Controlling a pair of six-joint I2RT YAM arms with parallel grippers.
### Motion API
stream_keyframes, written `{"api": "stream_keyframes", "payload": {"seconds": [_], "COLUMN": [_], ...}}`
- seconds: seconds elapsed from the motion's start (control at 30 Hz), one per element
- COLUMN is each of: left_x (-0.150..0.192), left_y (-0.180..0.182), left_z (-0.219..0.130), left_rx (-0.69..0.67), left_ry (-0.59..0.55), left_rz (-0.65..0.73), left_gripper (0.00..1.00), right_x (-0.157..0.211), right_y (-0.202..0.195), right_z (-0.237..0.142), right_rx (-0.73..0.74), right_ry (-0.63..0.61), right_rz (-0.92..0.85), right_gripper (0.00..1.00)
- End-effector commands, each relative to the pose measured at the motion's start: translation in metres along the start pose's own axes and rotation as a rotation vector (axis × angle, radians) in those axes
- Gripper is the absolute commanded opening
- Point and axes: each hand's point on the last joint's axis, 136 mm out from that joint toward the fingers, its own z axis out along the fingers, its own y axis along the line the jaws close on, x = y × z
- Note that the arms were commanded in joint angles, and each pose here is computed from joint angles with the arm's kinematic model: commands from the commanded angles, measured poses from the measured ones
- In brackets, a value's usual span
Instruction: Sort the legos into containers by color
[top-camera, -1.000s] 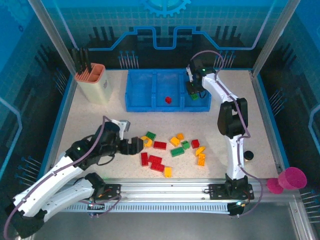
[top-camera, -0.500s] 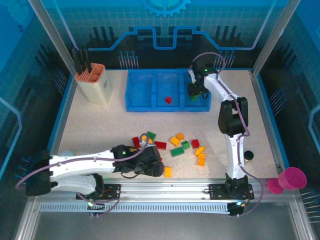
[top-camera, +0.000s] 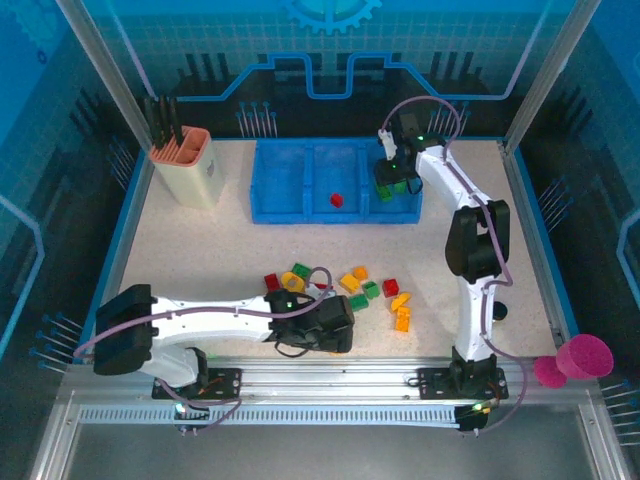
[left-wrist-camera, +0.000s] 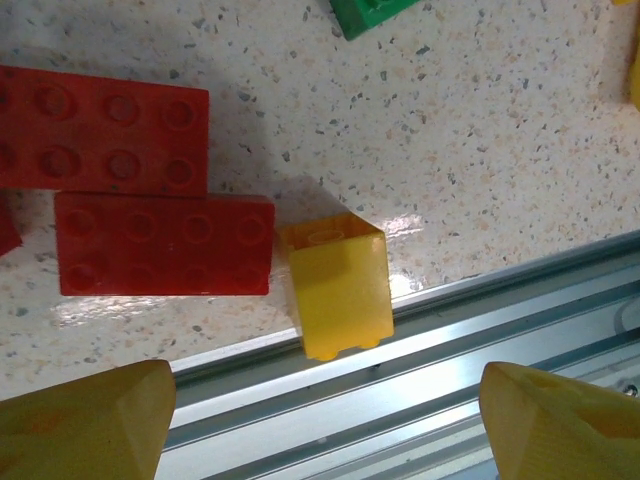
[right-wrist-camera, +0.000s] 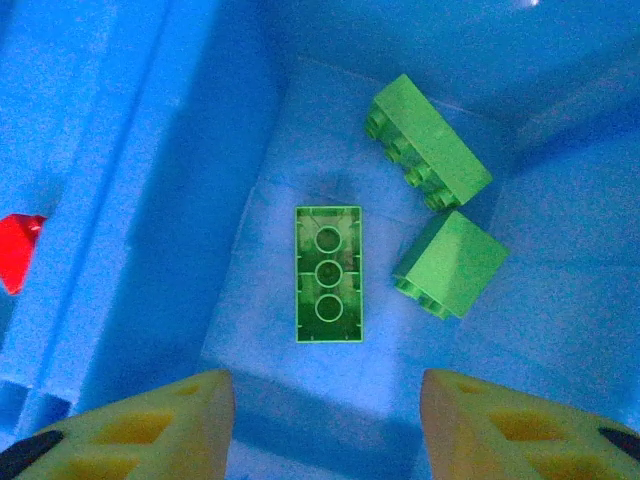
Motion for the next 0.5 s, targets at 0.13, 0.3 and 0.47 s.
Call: {"api": "stream_keyframes", "payload": {"seconds": [0.13, 0.3, 0.47], "left_x": [0.007, 0.017, 0.020], "left_y": [-0.003, -0.006, -0.005], "left_z": [0.006, 0.022, 0.033], "left_rx": [-0.058, -0.081, -0.101], "left_ry": [0.053, 0.102, 0.112], "left_rz": [-0.072, -0.100, -0.128], "left_gripper": [0.80, 0.77, 0.76], "right_x": [-0.014, -0.015, -0.015], "right_y": [0.008, 0.010, 0.005], "right_z": [-0.027, -0.029, -0.027], "right_rx": [-0.058, -0.069, -0.051], "right_ry": [-0.069, -0.086, -0.090], "right_rz": [-0.016, -0.010, -0.015], "right_gripper": [0.53, 0.53, 0.53]}}
